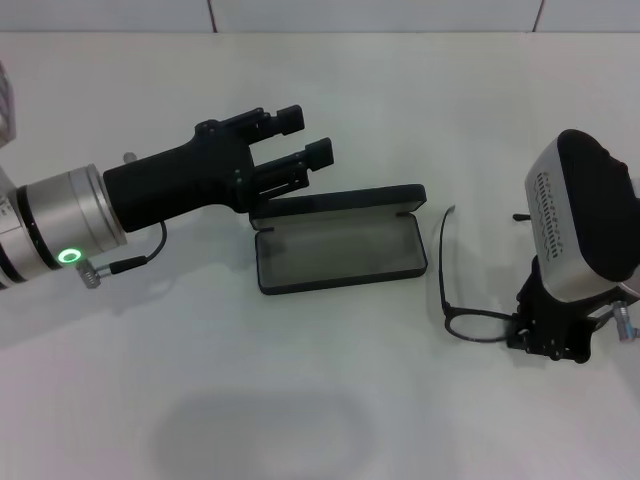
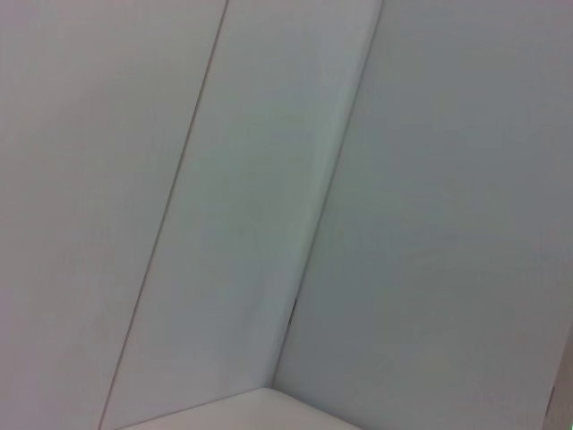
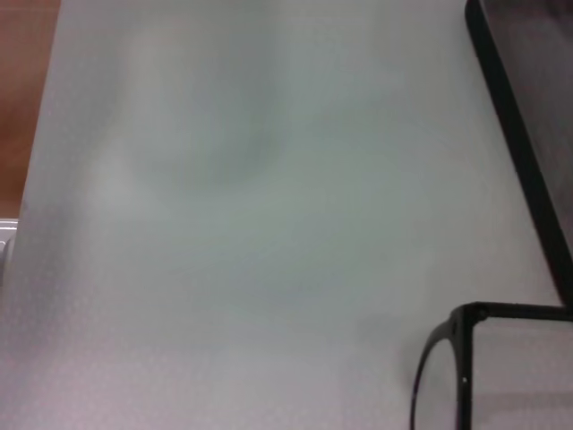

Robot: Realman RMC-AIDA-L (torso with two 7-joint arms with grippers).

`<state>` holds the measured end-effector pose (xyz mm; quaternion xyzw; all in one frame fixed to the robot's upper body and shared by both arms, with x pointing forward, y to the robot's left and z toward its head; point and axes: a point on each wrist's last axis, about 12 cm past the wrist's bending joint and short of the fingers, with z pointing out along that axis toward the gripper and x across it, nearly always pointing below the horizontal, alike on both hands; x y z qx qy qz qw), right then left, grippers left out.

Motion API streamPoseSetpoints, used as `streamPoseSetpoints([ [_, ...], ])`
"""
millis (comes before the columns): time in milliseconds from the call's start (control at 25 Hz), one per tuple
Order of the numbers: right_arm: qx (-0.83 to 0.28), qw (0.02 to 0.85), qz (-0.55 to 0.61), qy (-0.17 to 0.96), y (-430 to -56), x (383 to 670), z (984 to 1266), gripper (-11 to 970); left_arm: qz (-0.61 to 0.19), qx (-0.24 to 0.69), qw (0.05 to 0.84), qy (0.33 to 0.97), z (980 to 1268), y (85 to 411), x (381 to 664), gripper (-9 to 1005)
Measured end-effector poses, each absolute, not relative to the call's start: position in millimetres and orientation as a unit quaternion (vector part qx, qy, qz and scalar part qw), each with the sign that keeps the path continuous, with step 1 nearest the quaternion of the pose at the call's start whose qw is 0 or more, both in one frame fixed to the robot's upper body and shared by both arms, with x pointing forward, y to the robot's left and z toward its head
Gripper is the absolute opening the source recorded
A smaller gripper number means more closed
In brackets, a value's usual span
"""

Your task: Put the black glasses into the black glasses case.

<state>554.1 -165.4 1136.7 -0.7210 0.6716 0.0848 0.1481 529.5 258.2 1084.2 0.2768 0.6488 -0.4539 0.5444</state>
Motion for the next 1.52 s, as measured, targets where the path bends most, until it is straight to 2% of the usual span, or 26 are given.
streamPoseSetpoints([
  [120,-0.72,0.143,0.086,0.674,-167.0,554.7,1134.3,271,-0.455,0.276,0.544,0.649,1084.1,258.1,529.4,669],
  [360,-0.712,0.152,0.084,0.68,-175.6,553.3,1140.7,130,-0.459,0.27,0.543,0.65,1084.7,258.5,529.4,669],
  [520,-0.695,0.212,0.081,0.682,-199.2,541.3,1159.0,108,-0.48,0.28,0.54,0.632,1089.2,257.2,524.6,669],
  [720,-0.666,0.324,0.135,0.658,-225.4,525.3,1173.8,106,-0.539,0.311,0.539,0.568,1106.9,260.0,510.6,669],
  [960,-0.646,0.447,0.224,0.577,-231.6,517.7,1149.6,105,-0.593,0.333,0.503,0.533,1126.3,253.0,515.4,668],
  [1240,-0.618,0.561,0.268,0.482,-234.4,514.6,1123.4,104,-0.631,0.346,0.429,0.545,1139.4,228.8,533.1,668],
  [1520,-0.626,0.588,0.272,0.433,-229.9,511.6,1121.3,104,-0.629,0.378,0.357,0.578,1136.6,199.2,542.9,668],
])
